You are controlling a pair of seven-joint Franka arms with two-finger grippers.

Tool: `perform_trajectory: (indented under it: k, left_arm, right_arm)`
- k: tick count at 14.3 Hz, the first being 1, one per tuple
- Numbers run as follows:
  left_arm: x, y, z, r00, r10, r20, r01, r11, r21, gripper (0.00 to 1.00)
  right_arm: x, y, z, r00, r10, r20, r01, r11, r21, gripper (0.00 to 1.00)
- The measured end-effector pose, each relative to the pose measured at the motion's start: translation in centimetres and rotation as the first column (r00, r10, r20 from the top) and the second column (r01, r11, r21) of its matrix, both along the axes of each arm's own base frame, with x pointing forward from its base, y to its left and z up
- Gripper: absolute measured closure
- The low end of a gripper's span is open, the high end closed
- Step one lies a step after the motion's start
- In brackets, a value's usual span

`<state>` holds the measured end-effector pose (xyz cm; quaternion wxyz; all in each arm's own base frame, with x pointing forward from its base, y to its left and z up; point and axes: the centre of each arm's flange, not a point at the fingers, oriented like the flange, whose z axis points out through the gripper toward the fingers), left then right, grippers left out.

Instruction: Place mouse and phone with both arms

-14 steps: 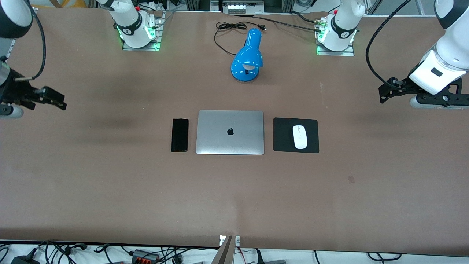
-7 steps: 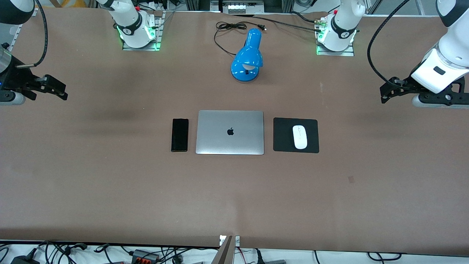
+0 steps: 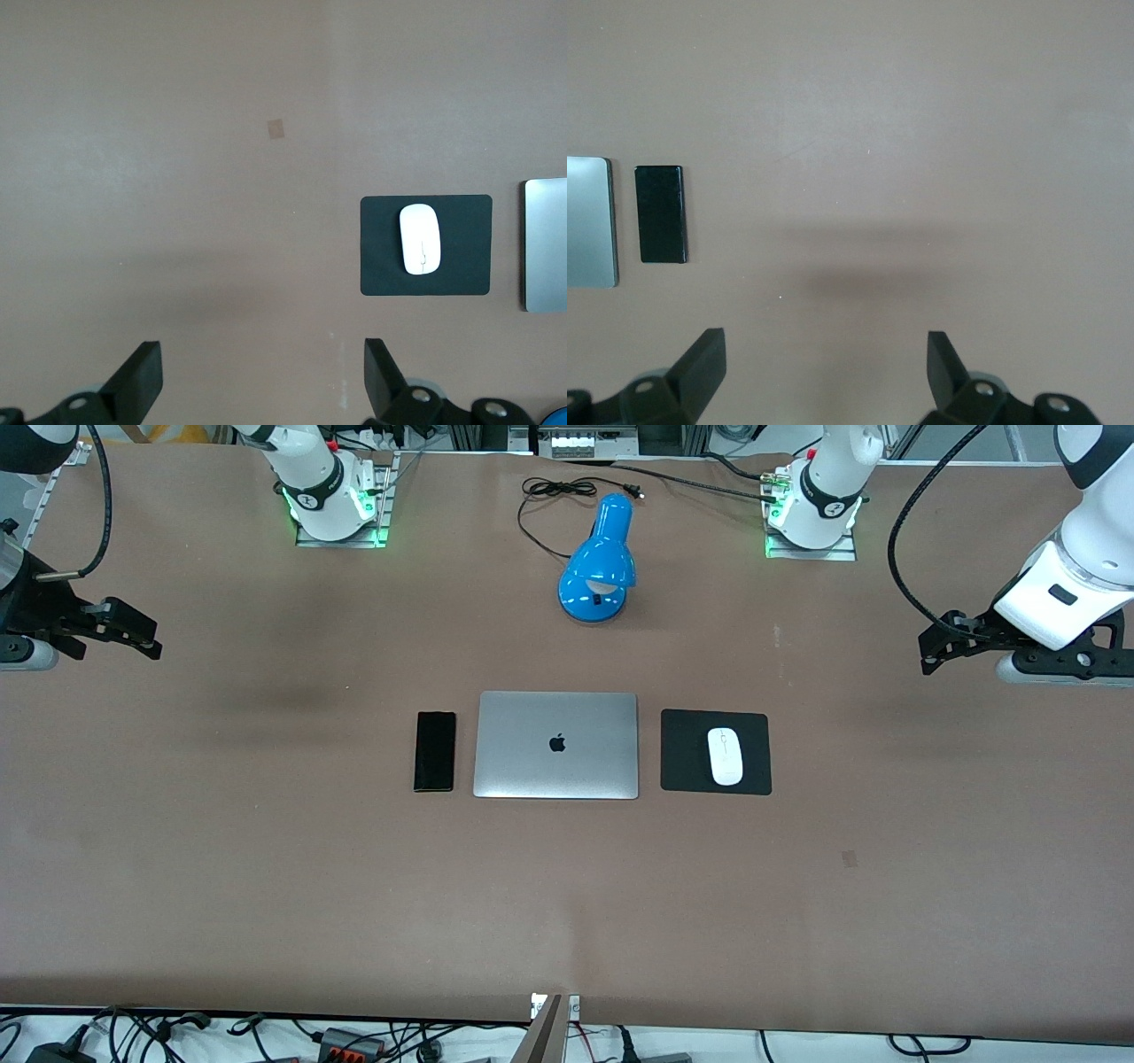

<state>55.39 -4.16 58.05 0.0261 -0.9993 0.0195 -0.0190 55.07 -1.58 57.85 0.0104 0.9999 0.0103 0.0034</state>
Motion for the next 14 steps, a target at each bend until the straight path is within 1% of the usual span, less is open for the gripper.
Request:
perform_trajectory:
  k: [3, 14]
  left_arm:
    - [0.00, 0.00, 0.01, 1.000, 0.000, 0.000, 0.000, 1.000, 0.000, 0.00]
    - [-0.39, 0.98, -0.38, 0.999, 0.019, -0.043, -0.019, 1.000, 0.004, 0.00]
  right_arm:
    - [-0.01, 0.00, -0.03, 1.000, 0.001, -0.001, -0.001, 1.000, 0.000, 0.00]
    - [-0.41, 0.00, 0.58, 1.000, 0.001, 0.003, -0.001, 1.000, 0.000, 0.00]
